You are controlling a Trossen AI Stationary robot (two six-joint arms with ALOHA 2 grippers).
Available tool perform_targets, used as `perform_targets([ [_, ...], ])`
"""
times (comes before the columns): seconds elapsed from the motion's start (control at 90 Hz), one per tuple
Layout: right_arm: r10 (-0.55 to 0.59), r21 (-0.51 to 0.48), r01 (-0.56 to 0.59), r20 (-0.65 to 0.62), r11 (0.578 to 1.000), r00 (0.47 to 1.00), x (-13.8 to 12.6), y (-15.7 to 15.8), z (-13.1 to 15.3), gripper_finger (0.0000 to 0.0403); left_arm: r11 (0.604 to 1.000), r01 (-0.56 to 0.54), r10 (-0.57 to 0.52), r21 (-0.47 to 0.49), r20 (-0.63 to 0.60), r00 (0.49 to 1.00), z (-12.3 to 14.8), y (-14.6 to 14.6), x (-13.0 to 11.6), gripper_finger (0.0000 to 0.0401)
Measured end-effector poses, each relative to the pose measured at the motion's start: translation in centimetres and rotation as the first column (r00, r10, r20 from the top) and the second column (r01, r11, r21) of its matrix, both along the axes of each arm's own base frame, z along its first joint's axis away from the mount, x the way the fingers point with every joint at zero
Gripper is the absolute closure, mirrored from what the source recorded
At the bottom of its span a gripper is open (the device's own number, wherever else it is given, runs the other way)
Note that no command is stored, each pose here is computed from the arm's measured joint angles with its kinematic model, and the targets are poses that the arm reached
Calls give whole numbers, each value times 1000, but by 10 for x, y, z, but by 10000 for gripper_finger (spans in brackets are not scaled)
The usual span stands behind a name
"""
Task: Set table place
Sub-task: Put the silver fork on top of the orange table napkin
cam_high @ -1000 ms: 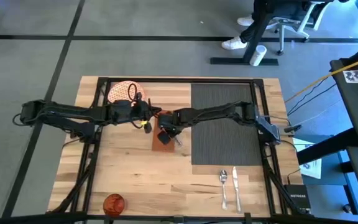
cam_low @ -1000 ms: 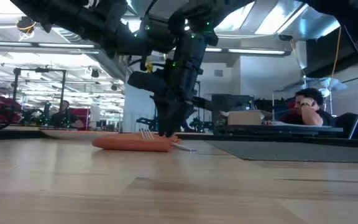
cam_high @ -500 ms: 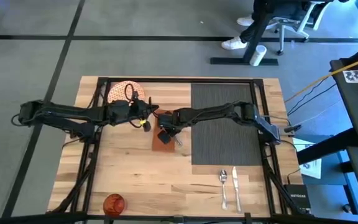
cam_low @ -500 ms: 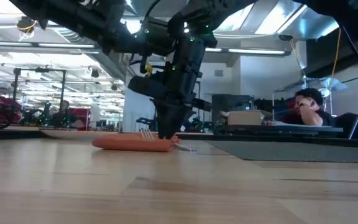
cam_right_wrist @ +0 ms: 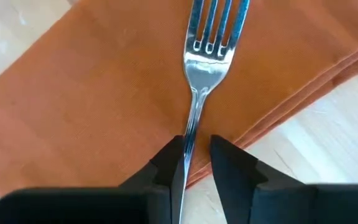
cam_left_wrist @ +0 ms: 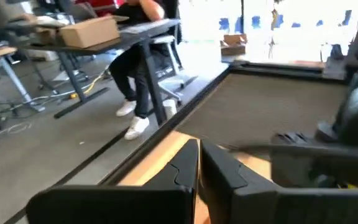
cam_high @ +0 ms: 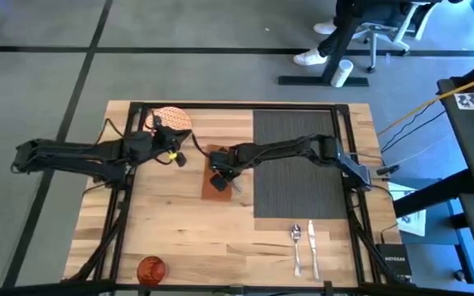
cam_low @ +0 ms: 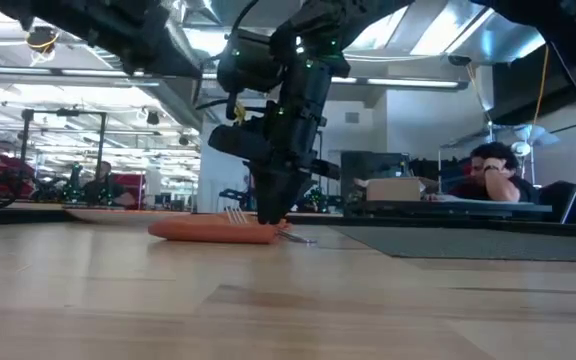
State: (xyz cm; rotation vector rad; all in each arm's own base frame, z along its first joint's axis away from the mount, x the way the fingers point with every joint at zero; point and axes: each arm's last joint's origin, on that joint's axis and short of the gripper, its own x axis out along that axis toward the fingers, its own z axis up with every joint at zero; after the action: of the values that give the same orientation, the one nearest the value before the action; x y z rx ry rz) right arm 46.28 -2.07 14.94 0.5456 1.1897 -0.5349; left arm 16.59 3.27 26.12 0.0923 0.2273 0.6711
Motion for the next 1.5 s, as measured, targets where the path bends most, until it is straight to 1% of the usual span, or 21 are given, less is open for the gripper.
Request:
perform_targets([
  [0.322, -9, -5, 9, 5, 1000, 1000, 0, 0, 0, 338, 1000, 5, -5, -20, 7, 1000, 6, -4, -26, 401],
  [0.567, -10, -5, 10, 7, 1000, 1000, 1, -1, 0, 338, 996, -82, 82, -35, -3, 997, 5, -3, -42, 401],
  [0.656, -9, 1, 9, 10, 1000, 1000, 1, 0, 0, 338, 995, -92, 92, -41, 6, 996, 5, -4, -46, 401],
  [0.878, 7, 27, -7, -1, 1000, 1000, 5, 0, -16, 343, 995, -93, 94, -45, 6, 996, 5, -4, -47, 401],
  [0.933, 10, 28, -10, -11, 1000, 1000, 6, 0, -20, 356, 995, -93, 94, -45, 3, 996, 5, -4, -47, 401],
  [1.022, 13, 36, -13, -14, 999, 1000, 6, 0, -22, 388, 994, -95, 95, -45, -1, 995, 4, -4, -47, 401],
  [1.067, 14, 32, -13, -17, 999, 1000, 5, 1, -22, 395, 994, -95, 95, -46, -1, 995, 4, -4, -47, 401],
  [1.189, 5, 28, -5, -12, 1000, 1000, 6, 1, -18, 392, 994, -95, 95, -48, -1, 995, 4, -4, -47, 401],
  [1.5, -10, 43, 13, -68, 999, 998, 10, 1, 7, 401, 994, -96, 96, -48, -11, 995, 3, -4, -47, 401],
])
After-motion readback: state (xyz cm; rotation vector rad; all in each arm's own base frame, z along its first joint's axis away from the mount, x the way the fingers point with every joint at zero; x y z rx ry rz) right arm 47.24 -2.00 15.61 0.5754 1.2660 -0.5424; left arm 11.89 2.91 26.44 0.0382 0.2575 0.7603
